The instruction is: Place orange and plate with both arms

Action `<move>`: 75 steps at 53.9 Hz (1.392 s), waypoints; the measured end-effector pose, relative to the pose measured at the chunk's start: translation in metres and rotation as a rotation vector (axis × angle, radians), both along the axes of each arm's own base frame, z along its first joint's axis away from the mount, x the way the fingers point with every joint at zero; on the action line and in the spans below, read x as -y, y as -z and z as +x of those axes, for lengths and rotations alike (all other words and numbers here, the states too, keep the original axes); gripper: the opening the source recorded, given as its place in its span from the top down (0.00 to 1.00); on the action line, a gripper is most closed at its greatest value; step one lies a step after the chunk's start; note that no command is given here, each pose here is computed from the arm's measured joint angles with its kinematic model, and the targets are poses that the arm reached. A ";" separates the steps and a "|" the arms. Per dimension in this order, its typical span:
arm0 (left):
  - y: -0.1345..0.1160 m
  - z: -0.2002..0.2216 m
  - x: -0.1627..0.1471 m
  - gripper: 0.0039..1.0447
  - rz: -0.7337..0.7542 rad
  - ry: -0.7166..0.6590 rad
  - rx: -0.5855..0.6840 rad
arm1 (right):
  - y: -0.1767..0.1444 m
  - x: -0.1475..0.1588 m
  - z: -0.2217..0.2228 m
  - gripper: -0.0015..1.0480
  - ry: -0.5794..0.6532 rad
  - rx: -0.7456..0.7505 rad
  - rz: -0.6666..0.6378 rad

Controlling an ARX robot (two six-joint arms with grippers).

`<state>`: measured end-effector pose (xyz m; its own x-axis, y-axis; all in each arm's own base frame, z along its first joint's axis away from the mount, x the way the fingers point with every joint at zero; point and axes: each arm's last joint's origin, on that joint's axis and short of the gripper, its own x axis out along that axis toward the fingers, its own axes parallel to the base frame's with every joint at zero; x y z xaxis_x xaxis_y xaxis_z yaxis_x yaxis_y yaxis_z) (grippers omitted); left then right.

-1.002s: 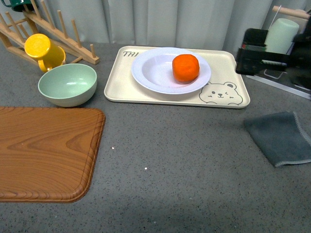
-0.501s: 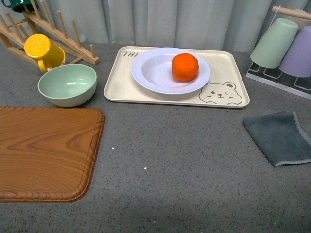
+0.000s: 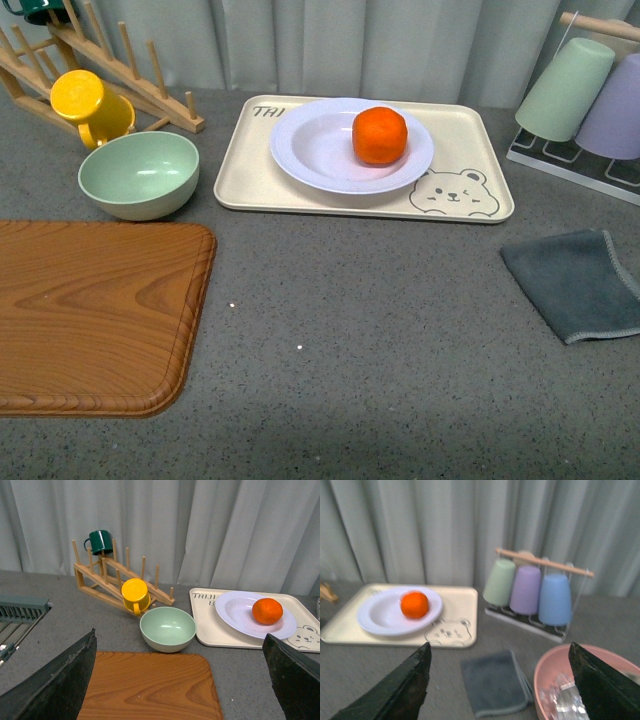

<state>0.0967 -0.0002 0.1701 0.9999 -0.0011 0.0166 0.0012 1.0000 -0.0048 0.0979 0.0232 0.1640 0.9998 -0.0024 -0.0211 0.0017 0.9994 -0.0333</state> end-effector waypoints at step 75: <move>0.000 0.000 0.000 0.06 0.000 0.000 0.000 | -0.001 0.023 0.000 0.09 -0.003 0.023 0.027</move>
<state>0.0967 -0.0002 0.1701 0.9999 -0.0008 0.0170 0.0008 1.0000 -0.0048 0.0976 0.0003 0.1652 1.0000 0.0011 0.0017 -0.0011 1.0000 -0.0067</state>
